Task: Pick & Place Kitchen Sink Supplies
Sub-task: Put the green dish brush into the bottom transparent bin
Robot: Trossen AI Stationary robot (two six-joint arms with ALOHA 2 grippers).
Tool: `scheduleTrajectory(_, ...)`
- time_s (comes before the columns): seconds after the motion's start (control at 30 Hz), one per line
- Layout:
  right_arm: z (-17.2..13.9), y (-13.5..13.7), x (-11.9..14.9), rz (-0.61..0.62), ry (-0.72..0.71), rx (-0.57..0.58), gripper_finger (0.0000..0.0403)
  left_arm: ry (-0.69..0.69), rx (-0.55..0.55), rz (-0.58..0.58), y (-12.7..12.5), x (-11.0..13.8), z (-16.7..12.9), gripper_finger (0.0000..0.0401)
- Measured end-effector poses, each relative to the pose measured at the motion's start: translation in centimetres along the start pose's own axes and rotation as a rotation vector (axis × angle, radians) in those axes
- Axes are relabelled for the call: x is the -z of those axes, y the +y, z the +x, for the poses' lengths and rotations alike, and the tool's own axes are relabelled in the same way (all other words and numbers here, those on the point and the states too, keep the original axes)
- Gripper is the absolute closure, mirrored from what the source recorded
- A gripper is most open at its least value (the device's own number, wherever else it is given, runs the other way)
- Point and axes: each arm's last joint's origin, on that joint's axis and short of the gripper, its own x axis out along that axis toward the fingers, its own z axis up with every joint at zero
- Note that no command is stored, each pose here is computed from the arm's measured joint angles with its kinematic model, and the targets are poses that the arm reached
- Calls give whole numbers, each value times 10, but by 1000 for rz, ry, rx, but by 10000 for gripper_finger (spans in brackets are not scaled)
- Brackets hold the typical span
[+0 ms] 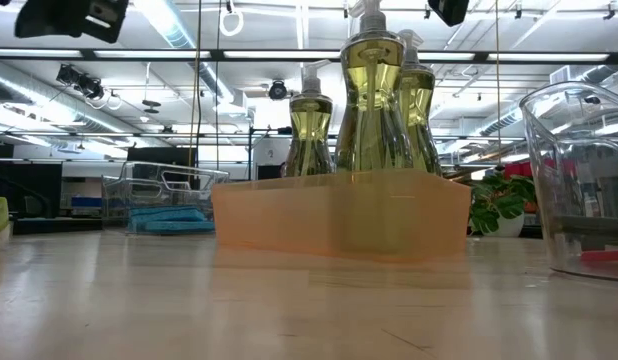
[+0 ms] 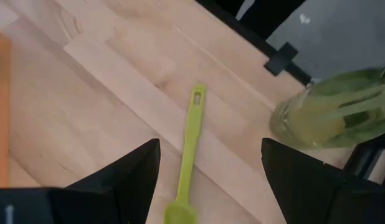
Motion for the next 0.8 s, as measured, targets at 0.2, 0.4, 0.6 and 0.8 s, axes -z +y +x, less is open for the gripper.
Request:
scheduleTrajectory(0.2,0,-1,3,-12,25,13,270,28,-26,34,-5,0,7,121)
scheduleTrajectory(0.4,0,-3,5,-25,51,30,270,92,-16,37,-2,-4,29,121)
scheduleTrajectory(0.6,0,-5,8,-37,69,62,246,211,23,11,6,-3,63,121)
scheduleTrajectory(0.8,0,-6,9,-32,91,59,192,327,47,-23,12,4,91,121)
